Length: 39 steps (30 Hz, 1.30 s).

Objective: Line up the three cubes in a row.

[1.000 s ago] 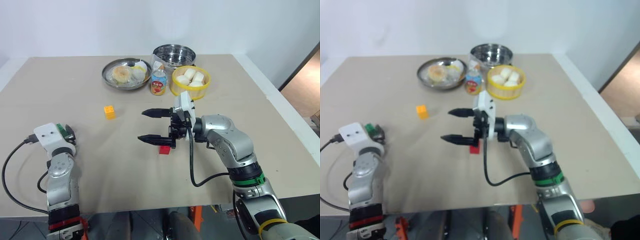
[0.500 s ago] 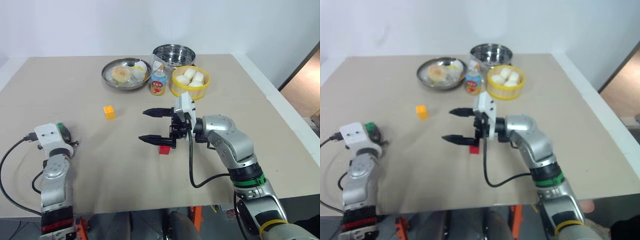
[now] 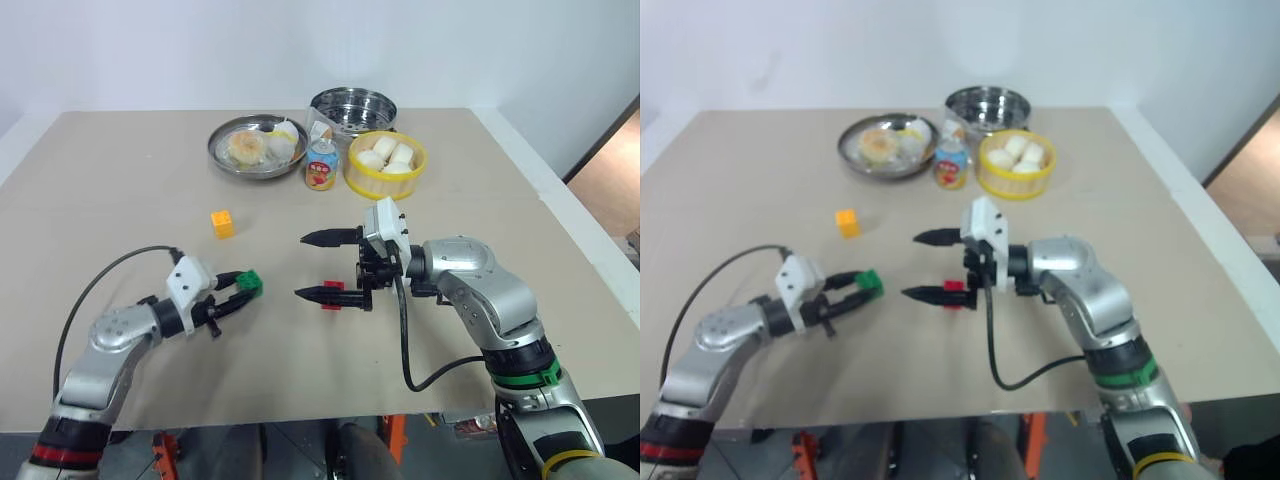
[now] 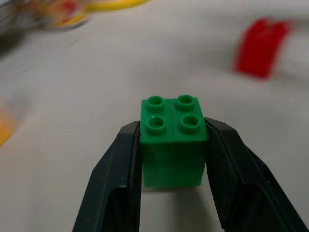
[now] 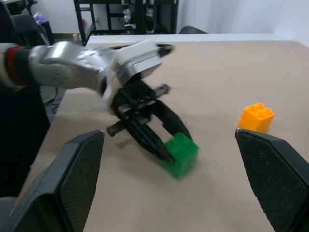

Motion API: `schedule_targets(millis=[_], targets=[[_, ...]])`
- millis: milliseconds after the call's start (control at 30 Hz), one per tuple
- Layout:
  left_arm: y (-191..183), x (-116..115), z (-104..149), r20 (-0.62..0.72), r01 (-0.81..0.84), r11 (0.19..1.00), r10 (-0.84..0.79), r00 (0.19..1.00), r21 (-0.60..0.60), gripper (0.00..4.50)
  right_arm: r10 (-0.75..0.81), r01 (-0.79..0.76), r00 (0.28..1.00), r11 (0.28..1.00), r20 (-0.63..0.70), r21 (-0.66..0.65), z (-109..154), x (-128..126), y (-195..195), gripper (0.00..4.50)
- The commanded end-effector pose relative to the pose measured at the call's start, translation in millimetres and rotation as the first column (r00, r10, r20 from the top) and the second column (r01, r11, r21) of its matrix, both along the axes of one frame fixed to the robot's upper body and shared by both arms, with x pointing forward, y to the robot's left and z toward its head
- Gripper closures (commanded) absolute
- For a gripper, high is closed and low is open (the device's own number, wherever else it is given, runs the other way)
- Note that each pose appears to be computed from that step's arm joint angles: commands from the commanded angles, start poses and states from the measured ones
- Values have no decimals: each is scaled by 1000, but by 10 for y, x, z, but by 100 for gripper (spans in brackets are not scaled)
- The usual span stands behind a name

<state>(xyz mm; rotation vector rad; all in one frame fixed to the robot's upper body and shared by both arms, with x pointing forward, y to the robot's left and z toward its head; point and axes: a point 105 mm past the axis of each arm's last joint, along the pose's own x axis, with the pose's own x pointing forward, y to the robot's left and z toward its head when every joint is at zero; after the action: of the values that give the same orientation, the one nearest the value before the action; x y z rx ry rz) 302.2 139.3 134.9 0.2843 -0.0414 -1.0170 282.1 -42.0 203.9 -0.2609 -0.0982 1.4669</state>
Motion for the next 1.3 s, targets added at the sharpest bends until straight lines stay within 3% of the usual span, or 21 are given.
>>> schedule_targets(millis=[33,333,933,1000,1200,1300], targets=[[-94,11,79,-2,141,990,-141,990,19,324,-15,14,999,999,51,33,157,-71,-39,0],[-197,62,-15,-71,365,924,-359,931,113,324,-70,69,996,997,50,31,142,-98,-89,0],[-316,111,-76,-47,413,903,-410,911,116,324,-93,93,995,996,43,19,124,-123,-142,0],[-303,126,-81,-43,406,905,-404,914,129,217,-91,90,995,996,40,16,118,-122,-142,0],[-222,178,-22,-15,369,917,-371,929,149,12,-85,85,996,996,37,12,115,-113,-140,0],[-160,153,0,-8,366,915,-370,929,169,4,-79,78,996,997,37,12,114,-112,-131,0]])
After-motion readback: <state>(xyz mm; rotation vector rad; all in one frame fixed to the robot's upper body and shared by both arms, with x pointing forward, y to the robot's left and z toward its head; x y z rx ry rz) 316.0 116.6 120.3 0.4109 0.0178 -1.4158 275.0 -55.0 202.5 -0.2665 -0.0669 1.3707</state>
